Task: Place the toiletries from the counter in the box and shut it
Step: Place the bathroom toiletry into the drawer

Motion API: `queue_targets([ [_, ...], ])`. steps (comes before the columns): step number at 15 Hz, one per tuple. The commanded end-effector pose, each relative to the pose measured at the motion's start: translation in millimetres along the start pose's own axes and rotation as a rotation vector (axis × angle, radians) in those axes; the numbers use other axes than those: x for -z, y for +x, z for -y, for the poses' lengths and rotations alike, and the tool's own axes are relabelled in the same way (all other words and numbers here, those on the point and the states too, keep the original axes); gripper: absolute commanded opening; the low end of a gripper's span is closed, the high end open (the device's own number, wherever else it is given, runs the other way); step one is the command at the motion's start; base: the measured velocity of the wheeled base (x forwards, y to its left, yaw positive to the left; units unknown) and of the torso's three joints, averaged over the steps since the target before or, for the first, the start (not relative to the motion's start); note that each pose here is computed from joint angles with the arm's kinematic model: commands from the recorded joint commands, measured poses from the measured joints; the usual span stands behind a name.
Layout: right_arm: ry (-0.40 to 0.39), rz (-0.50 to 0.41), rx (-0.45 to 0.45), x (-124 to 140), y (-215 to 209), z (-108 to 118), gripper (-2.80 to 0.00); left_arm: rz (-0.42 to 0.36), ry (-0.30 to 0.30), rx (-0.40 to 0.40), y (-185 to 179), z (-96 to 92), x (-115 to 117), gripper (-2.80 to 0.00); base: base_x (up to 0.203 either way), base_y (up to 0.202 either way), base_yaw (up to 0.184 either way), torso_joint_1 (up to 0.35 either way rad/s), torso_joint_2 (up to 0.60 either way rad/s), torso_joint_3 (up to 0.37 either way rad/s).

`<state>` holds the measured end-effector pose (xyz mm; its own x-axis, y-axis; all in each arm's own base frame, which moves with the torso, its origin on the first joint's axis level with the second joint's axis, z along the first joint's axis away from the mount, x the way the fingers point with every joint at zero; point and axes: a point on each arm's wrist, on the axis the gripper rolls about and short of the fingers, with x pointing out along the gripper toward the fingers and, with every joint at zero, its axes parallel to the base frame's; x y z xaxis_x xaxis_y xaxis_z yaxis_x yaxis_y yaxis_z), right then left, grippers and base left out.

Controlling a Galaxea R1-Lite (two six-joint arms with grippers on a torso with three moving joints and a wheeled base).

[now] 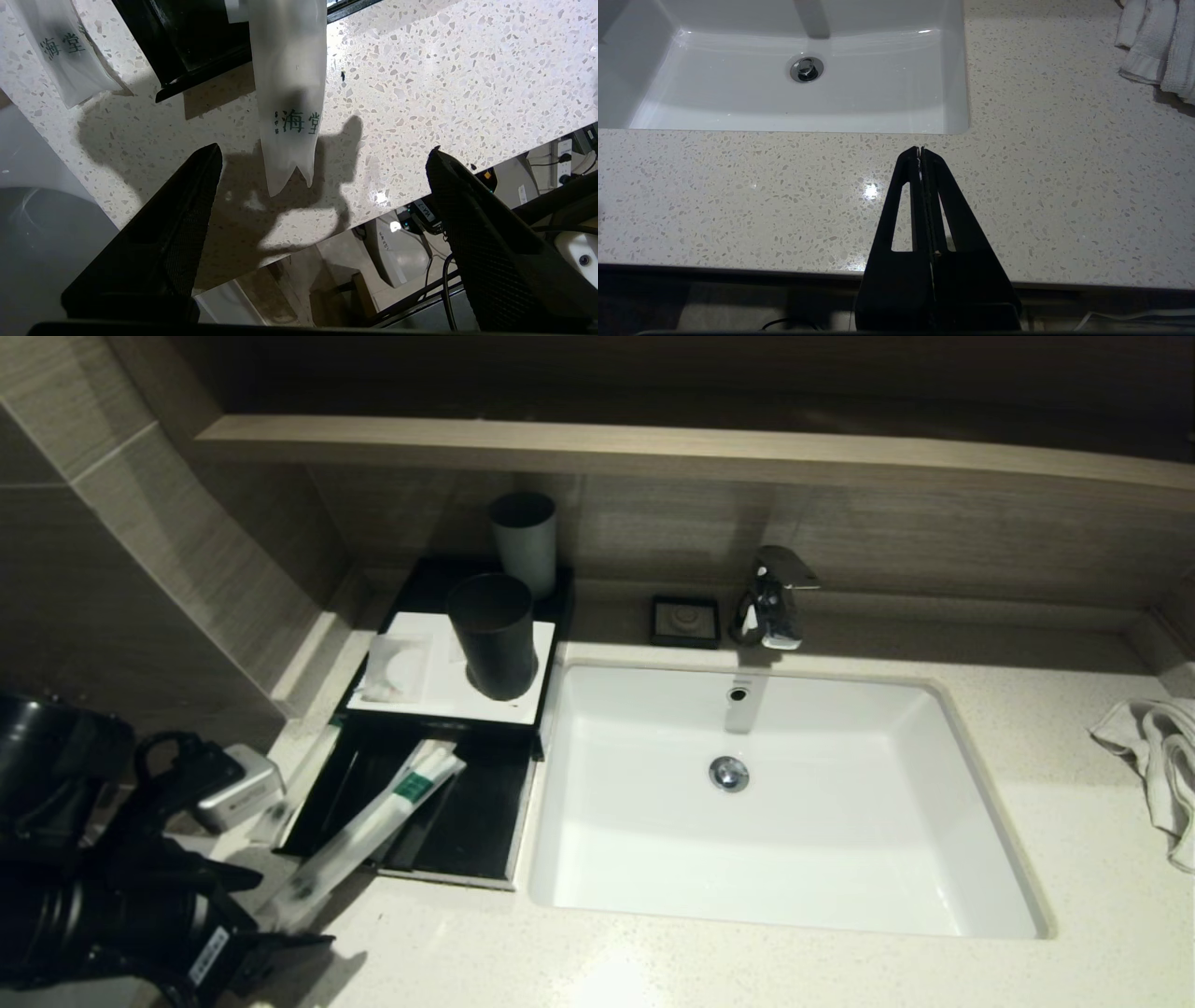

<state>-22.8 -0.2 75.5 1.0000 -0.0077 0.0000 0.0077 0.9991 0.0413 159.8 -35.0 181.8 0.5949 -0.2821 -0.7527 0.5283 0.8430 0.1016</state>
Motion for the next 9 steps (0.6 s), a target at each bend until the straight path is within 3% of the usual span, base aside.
queue_targets([
  [1, 0.0, 0.0, 0.0, 0.0, 0.0, 0.0, -2.8, -0.007, 0.001, 0.004, 2.6, -1.0, -1.5, 0.0, 0.0, 0.0, 0.0, 0.0, 0.0, 0.0],
  [6, 0.0, 0.0, 0.0, 0.0, 0.0, 0.0, -2.8, -0.01, 0.0, 0.003, 12.5, -4.5, -6.6, 0.0, 0.0, 0.0, 0.0, 0.0, 0.0, 0.0],
  [7, 0.0, 0.0, 0.0, 0.0, 0.0, 0.0, -2.8, -0.003, -0.001, 0.001, 13.0, -4.9, -7.4, -0.68, 0.0, 0.0, 0.0, 0.0, 0.0, 0.0],
  [8, 0.0, 0.0, 0.0, 0.0, 0.0, 0.0, -2.8, 0.0, -0.001, 0.001, 13.4, -5.1, -7.9, -2.8, 0.0, 0.0, 0.0, 0.0, 0.0, 0.0],
  [9, 0.0, 0.0, 0.0, 0.0, 0.0, 0.0, -2.8, 0.001, -0.001, -0.001, 13.4, -5.2, -8.0, -2.8, 0.0, 0.0, 0.0, 0.0, 0.0, 0.0],
])
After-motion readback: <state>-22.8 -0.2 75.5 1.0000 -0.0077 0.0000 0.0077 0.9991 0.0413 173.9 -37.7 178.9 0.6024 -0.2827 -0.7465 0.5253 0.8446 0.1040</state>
